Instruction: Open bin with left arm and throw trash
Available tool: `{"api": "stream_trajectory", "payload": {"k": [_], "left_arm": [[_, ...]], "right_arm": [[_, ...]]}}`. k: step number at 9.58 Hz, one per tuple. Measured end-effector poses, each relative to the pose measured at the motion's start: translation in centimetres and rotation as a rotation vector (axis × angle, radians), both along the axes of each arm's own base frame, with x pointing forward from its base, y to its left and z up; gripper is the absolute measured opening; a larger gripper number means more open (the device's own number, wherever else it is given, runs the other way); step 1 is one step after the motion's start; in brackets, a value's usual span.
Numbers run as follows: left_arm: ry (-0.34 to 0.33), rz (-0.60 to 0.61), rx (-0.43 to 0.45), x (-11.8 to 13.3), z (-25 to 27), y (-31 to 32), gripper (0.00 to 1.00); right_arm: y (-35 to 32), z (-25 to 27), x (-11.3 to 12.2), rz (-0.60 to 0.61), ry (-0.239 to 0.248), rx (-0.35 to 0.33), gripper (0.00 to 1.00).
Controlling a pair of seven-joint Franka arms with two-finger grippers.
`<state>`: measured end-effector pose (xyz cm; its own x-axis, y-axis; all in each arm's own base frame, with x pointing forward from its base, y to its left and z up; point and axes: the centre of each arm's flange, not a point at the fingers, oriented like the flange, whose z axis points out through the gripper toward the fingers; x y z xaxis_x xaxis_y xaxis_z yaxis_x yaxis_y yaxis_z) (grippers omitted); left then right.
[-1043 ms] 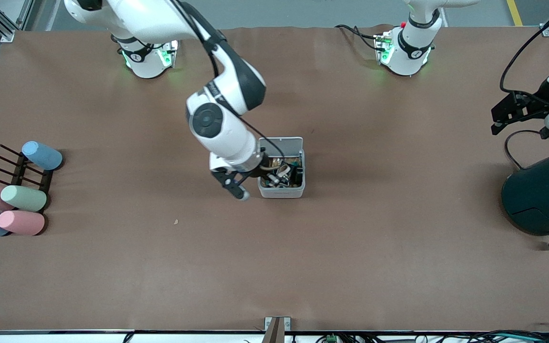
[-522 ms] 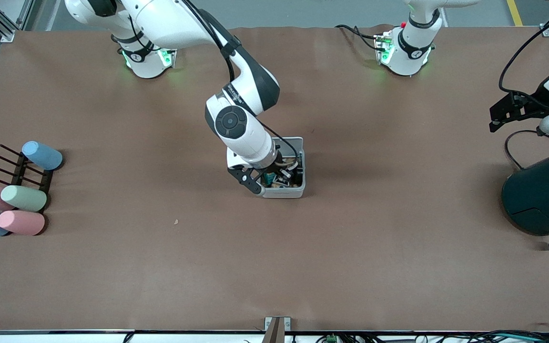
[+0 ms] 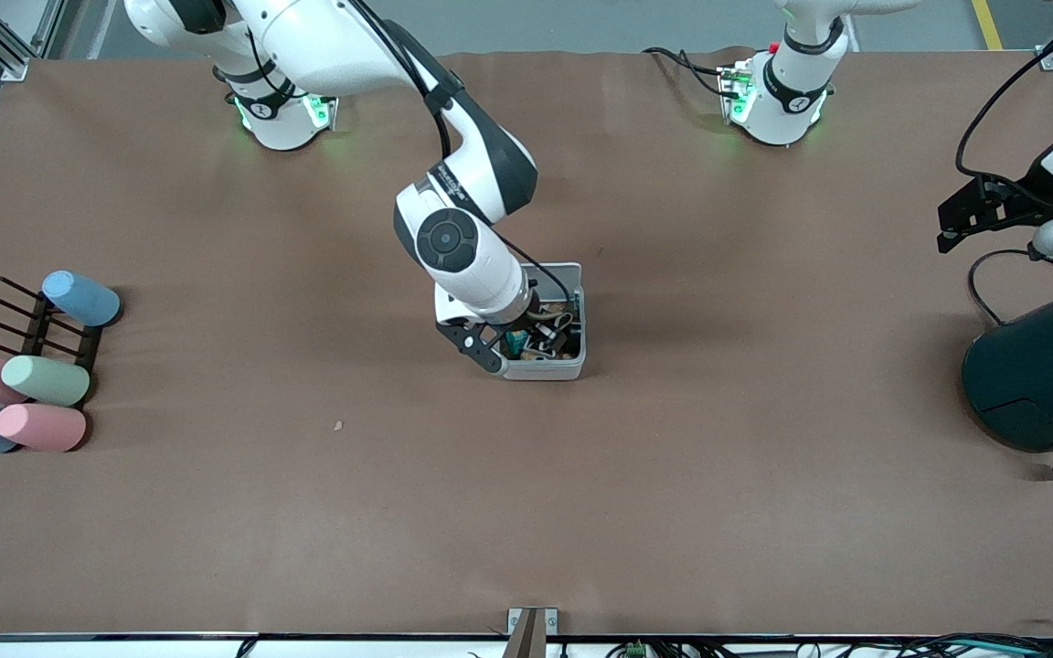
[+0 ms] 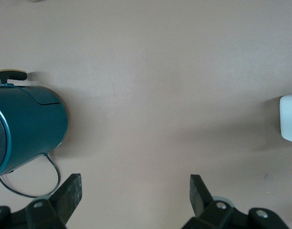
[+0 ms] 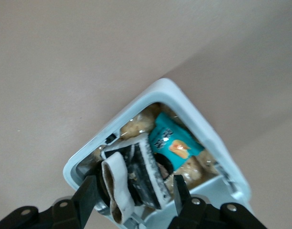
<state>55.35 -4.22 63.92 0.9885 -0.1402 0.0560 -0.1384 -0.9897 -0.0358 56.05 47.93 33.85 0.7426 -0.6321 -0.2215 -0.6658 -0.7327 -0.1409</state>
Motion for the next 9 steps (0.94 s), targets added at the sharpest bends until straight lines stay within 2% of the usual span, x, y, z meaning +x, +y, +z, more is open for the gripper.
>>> {"api": "stream_trajectory", "payload": {"k": [2, 3, 4, 5, 7, 8, 9], "left_arm": [[0.0, -0.005, 0.0, 0.0, 0.0, -0.3, 1.0], [0.002, -0.004, 0.0, 0.0, 0.0, -0.3, 1.0], [0.004, 0.0, 0.0, -0.1, 0.0, -0.2, 1.0], [0.007, 0.025, -0.001, -0.1, -0.1, 0.0, 1.0], [0.017, 0.053, -0.001, -0.2, -0.2, 0.2, 1.0], [0.018, 0.055, -0.001, -0.2, -0.2, 0.4, 1.0], [0.02, 0.055, -0.001, -0.1, -0.2, 0.5, 1.0]], "right_arm": [[-7.8, 8.5, 3.3, -0.038, 0.034, -0.004, 0.81], [-13.6, 13.1, 4.6, -0.051, 0.032, -0.022, 0.81], [-18.7, 16.7, 4.9, -0.05, 0.009, -0.058, 0.8], [-23.0, 19.0, 4.1, 0.004, -0.006, -0.09, 0.8], [-32.0, 21.5, 2.4, 0.153, 0.017, -0.158, 0.81], [-36.9, 23.1, 1.8, 0.236, 0.018, -0.157, 0.81], [-41.2, 24.9, 0.8, 0.313, 0.017, -0.137, 0.86]]}}
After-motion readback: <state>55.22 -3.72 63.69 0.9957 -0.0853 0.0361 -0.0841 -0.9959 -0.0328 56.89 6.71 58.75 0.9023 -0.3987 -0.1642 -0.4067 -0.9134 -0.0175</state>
